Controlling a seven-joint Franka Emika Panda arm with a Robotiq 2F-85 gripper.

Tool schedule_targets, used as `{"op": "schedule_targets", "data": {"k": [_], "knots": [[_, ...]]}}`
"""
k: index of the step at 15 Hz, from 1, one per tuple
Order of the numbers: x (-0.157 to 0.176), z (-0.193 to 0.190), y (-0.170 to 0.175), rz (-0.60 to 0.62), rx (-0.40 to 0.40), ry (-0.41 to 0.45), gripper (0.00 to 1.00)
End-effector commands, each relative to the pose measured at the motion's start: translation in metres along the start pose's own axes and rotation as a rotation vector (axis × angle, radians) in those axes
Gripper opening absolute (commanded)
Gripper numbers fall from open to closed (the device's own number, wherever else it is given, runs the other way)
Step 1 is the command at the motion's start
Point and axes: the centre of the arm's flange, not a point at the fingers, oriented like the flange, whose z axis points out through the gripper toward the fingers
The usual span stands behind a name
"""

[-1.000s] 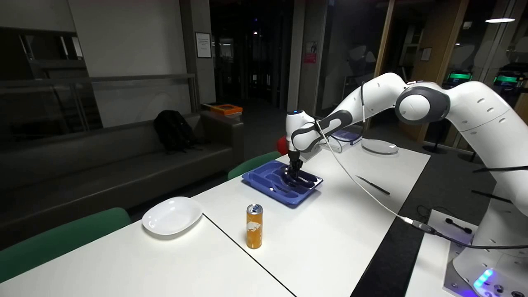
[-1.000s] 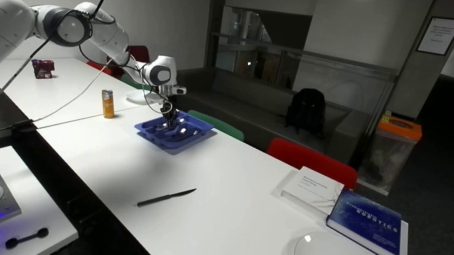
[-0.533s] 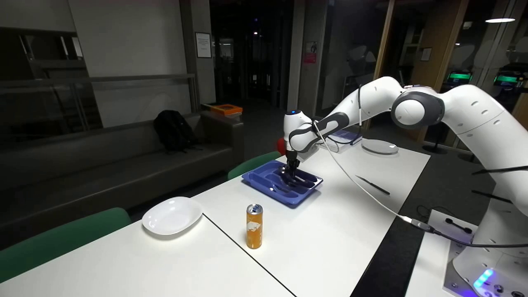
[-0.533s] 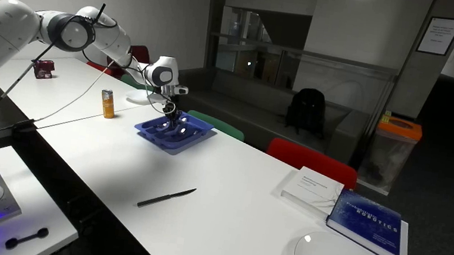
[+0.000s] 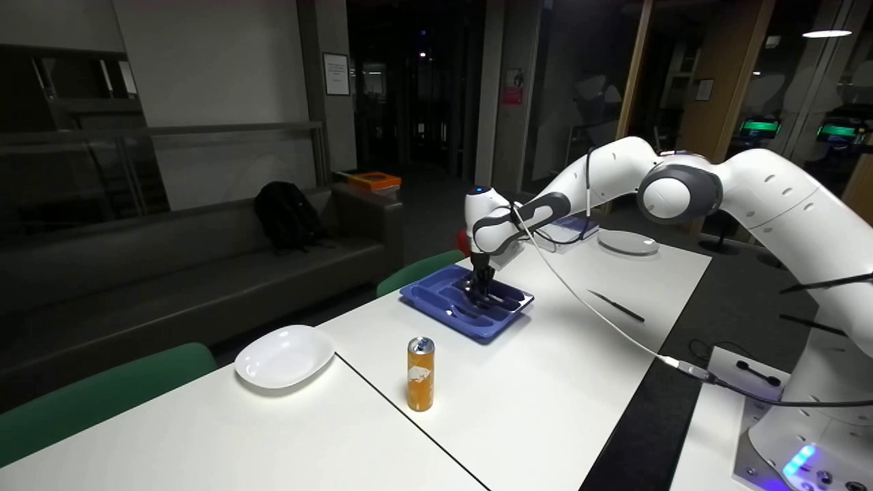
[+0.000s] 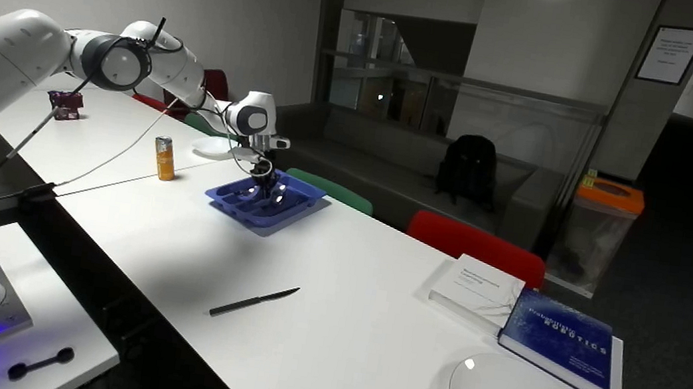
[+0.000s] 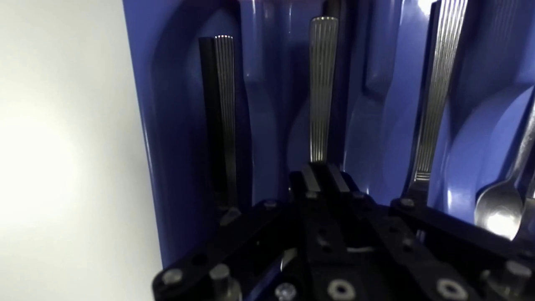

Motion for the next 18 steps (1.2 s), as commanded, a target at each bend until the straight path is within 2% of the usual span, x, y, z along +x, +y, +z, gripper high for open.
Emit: {"op": "schedule_targets", "data": {"k": [1, 3, 4, 5, 6, 9, 13, 14, 18], "knots": [[0.016, 0.004, 0.007, -0.029, -0.005, -0.024, 0.02], [0.017, 0.009, 0.006, -0.035, -0.008, -0.032, 0.02], [0.017, 0.011, 0.006, -0.036, -0.008, -0.039, 0.33], [0.018, 0.012, 0.005, -0.034, -0.007, -0.041, 0.35], [0.018, 0.013, 0.004, -0.034, -0.007, -0.043, 0.41], [0.014, 0.005, 0.004, -0.023, -0.006, -0.032, 0.64], [-0.002, -0.024, 0.007, 0.005, -0.013, 0.014, 0.94], [-0.005, -0.032, 0.009, 0.014, -0.015, 0.025, 0.99], [-0.026, -0.054, 0.03, 0.114, 0.003, 0.056, 1.0]]}}
